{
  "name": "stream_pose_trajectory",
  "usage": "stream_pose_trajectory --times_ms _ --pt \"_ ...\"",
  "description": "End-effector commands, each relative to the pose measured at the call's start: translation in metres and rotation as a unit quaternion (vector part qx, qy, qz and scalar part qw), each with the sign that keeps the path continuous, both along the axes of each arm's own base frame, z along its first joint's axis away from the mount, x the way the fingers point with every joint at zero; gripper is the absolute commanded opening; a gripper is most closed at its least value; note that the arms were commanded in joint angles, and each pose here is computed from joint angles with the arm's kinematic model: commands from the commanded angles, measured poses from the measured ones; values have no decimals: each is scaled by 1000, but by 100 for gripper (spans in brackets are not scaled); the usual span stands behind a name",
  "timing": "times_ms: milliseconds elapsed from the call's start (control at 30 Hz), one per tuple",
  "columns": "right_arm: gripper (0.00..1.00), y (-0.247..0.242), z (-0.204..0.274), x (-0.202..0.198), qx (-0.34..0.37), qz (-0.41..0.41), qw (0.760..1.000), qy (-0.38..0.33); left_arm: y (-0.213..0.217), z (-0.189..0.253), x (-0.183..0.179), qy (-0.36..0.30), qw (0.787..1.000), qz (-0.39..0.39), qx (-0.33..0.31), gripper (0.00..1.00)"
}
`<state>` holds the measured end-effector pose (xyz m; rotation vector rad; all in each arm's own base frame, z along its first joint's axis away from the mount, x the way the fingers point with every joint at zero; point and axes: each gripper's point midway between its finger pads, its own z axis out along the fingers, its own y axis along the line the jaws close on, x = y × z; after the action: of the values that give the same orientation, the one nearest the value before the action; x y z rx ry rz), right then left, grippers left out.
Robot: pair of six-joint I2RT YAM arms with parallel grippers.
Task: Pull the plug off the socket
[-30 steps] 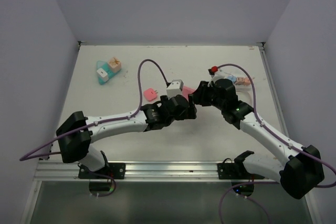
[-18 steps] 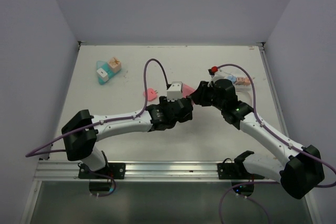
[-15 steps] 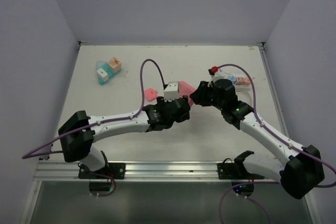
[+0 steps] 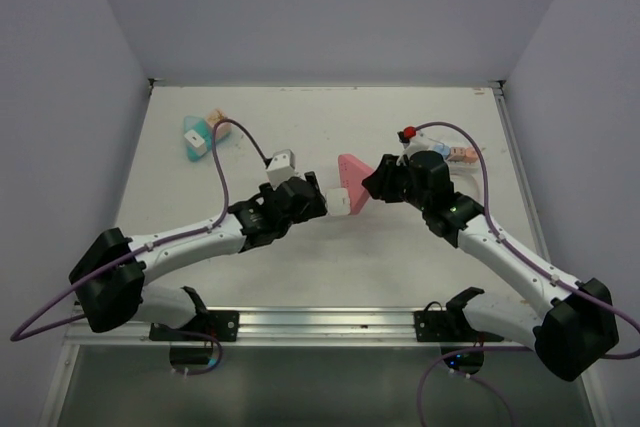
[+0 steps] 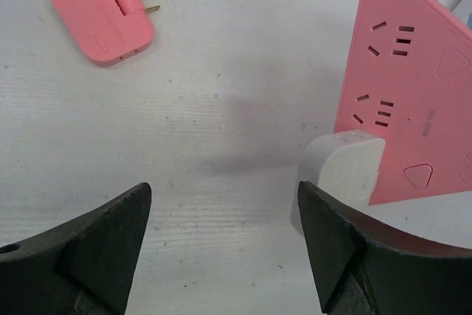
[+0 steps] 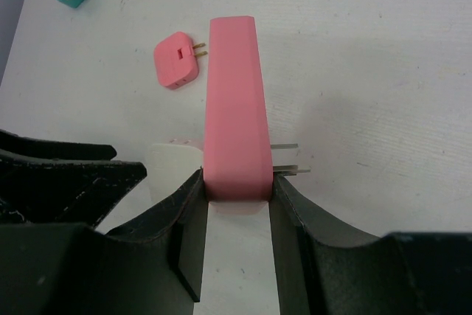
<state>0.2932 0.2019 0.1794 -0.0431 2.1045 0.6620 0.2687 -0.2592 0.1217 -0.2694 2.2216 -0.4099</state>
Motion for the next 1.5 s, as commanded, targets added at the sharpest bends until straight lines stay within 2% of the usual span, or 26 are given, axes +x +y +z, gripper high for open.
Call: stream_pose_trajectory --times_ms 0,67,133,167,200,267,433,667,800,900,967,1000,1100,1133,1200,1467 --pt "0 4 36 6 31 1 998 -51 -21 26 -2 -41 994 -51 -88 86" --pt "0 6 37 5 34 4 998 -53 -32 38 -9 -66 982 -96 -147 93" --pt "0 8 38 4 37 10 998 -53 -36 46 -15 -83 971 -124 -187 94" --pt "0 9 38 3 38 15 998 -53 -37 66 -10 -117 958 -135 -223 94" --pt "0 10 38 3 40 18 998 -54 -34 58 -16 -114 956 -147 -229 95" --pt "0 11 40 2 42 22 997 -57 -35 68 -17 -128 943 -174 -254 95" --pt "0 16 43 0 49 37 996 -61 -44 71 -22 -129 930 -224 -261 93" --pt "0 26 51 -3 62 68 993 -74 -66 47 -13 -91 932 -245 -251 82" --pt "0 26 53 -4 61 75 992 -78 -70 43 -9 -85 933 -246 -247 74" --pt "0 26 50 -3 57 73 993 -78 -69 45 -8 -88 934 -244 -248 62" --pt "0 25 46 -3 52 71 993 -76 -66 45 -9 -88 936 -238 -244 51" --pt "0 25 44 -3 52 70 993 -75 -64 44 -8 -88 938 -233 -242 41" --pt "0 21 40 0 45 61 994 -77 -60 40 -9 -86 940 -225 -240 21" --pt "0 19 37 0 40 57 995 -76 -58 41 -10 -86 940 -224 -241 9" --pt "0 14 33 2 31 42 996 -75 -55 36 -12 -82 942 -218 -242 0" --pt "0 -20 15 16 -18 -43 996 -74 -38 37 -26 -79 940 -198 -265 0"
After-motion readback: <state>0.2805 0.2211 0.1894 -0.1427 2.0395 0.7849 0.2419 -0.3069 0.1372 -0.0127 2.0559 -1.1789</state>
